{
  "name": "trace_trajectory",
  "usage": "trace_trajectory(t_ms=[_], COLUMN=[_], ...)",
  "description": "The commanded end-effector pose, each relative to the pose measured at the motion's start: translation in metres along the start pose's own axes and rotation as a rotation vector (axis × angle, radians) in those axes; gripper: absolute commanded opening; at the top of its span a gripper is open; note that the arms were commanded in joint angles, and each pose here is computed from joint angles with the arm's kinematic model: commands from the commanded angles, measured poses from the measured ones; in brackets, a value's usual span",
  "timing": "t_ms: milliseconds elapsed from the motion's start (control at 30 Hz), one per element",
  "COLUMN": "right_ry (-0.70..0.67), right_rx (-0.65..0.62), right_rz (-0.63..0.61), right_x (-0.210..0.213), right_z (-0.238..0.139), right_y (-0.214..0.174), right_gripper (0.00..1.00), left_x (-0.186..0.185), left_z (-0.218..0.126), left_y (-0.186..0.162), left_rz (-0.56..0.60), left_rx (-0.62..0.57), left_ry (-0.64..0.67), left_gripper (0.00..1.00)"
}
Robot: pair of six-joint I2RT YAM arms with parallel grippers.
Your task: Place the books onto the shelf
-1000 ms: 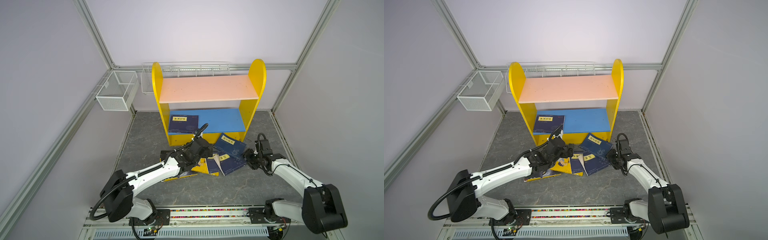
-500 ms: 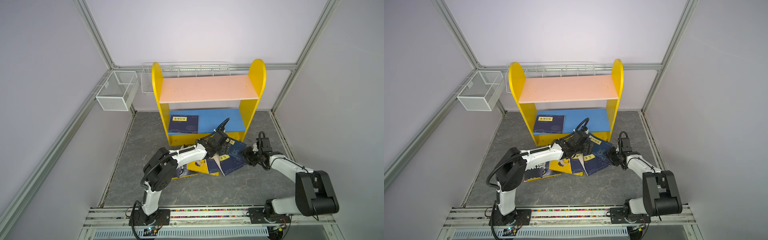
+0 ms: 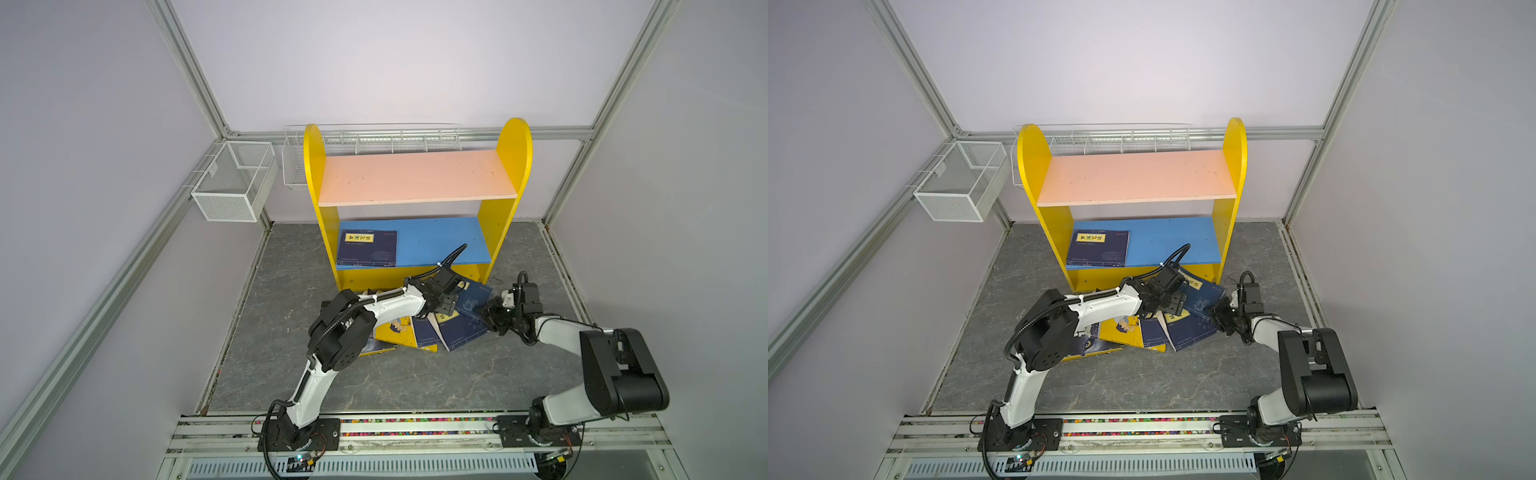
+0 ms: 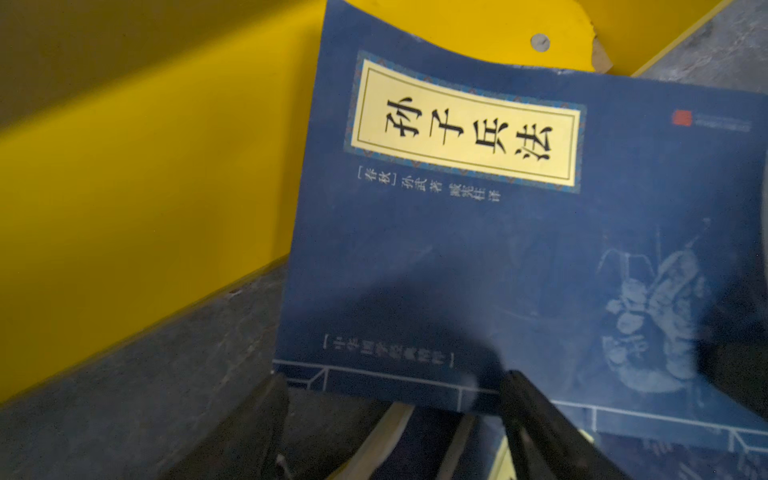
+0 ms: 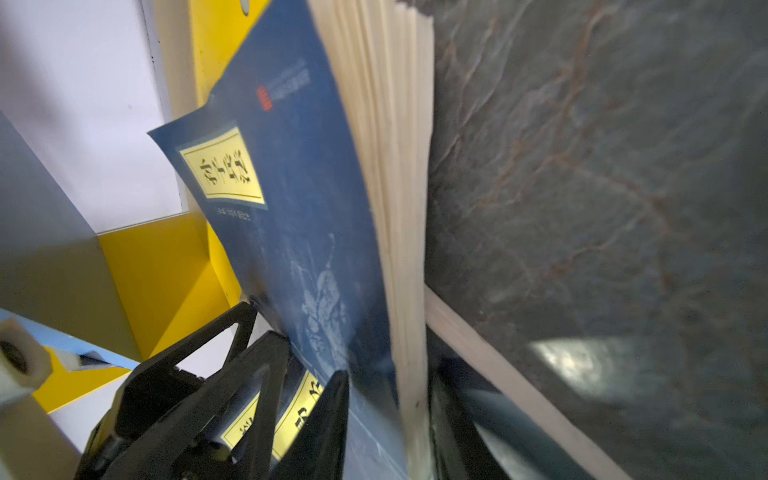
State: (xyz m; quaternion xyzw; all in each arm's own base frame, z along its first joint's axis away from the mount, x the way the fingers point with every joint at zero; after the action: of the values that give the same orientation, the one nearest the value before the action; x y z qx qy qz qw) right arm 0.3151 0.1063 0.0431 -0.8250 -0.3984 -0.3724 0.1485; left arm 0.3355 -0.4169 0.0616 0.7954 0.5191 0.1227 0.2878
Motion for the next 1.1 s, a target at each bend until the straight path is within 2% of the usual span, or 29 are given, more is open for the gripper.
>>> trace_trajectory(t_ms=[0,133,367,700,1067], right_ry=[-0.021,0.057,0.194,0.189,0.247], right_rx=[0.022,-0.021,-0.121,-0.126,-0.126], right_rz=[0.06,0.009,-0.063,-0.066,-0.108], right_x=[-0.015,0.007,0.046,0.043,0.057], right_z=[0.002,-0.007,-0.028,-0.025,-0.026], right_y=[-0.009,-0.001,0.013,0.006,0.004], right_gripper=[0.31,0.26,0.29,0.28,0.08], left_x=[0.005,0.002,-0.013,-0.031,-0.038], left_z=[0.014,0.017,0.017,0.008,0.005], left_y=[-0.031,-0.038,-0.044,-0.036,-0.036], left_rz=[0.042,0.045,0.046,0.045,0.039], left_rx=[0.115,0.145,0.172,0.136,0.131], left_ry=[0.019,-0.005,-0.09,-0.202,-0.25], left_gripper=[0.78,0.78,0.78,0.78,0.78])
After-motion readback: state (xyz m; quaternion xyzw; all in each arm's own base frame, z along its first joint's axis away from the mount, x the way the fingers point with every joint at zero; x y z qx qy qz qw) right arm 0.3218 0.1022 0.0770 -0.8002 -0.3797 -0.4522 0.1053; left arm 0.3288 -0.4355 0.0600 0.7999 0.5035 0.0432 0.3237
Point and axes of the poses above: each gripper's point midway between its finger pads, its own z axis out along the fingers, its own x axis along the line the jaws close on, y = z × x, the point moved 1 cm from there along -z, back along the fingers, and after that the axes turned 5 degrees about -z, right-handed, at the moved point
